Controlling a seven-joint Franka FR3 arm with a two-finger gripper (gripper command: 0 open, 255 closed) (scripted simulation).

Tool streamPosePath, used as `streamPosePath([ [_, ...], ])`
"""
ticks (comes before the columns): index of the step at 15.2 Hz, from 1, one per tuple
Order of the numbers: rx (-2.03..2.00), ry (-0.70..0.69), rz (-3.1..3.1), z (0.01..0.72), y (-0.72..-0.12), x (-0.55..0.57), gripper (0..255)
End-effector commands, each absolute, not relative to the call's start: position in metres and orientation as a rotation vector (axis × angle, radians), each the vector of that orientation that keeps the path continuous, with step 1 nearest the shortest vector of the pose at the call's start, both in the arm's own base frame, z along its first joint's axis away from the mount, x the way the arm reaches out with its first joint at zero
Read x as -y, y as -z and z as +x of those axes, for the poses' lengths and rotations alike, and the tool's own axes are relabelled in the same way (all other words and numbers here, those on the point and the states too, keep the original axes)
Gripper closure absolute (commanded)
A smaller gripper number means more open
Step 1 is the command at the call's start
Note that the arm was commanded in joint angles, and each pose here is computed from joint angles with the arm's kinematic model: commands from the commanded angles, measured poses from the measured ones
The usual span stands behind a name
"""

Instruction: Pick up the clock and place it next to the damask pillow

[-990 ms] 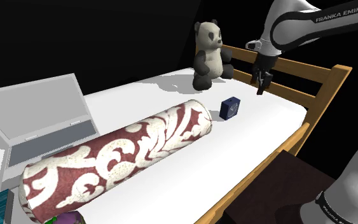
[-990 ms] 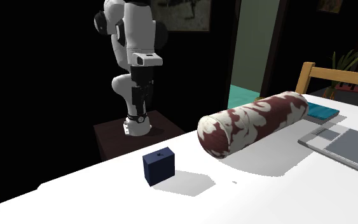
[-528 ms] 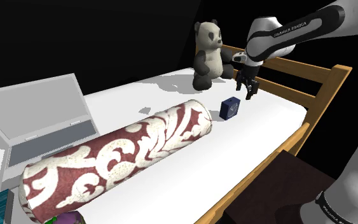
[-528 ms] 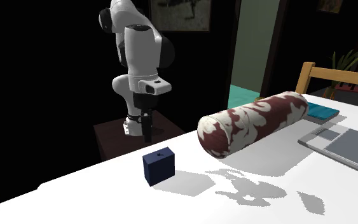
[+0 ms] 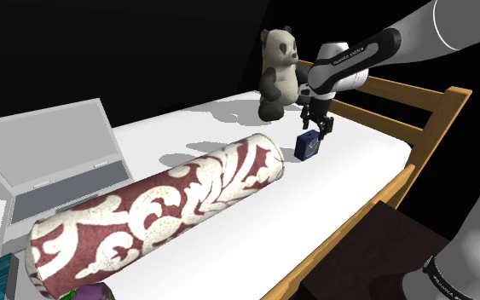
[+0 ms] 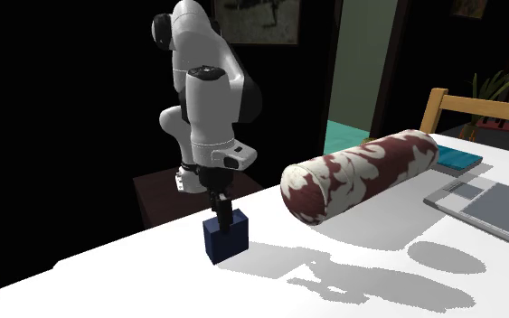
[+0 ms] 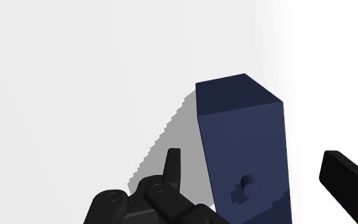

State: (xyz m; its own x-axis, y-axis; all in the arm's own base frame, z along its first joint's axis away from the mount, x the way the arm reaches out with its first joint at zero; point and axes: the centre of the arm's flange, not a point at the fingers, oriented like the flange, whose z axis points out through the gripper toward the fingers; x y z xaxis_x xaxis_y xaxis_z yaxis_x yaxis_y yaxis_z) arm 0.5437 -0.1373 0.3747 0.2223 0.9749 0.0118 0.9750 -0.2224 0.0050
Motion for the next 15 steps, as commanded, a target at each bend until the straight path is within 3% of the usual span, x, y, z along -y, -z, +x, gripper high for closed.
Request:
streamPosePath([
  [1, 1.961, 0.02, -2.45, 0.546, -0.365, 0.136, 0],
  [12, 1.961, 0.02, -2.45, 0.546, -0.346, 0.136, 0],
  [13, 1.961, 0.02, -2.45, 0.546, -0.346, 0.136, 255],
  [15, 1.961, 0.02, -2.45, 0.546, -0.346, 0.136, 255],
])
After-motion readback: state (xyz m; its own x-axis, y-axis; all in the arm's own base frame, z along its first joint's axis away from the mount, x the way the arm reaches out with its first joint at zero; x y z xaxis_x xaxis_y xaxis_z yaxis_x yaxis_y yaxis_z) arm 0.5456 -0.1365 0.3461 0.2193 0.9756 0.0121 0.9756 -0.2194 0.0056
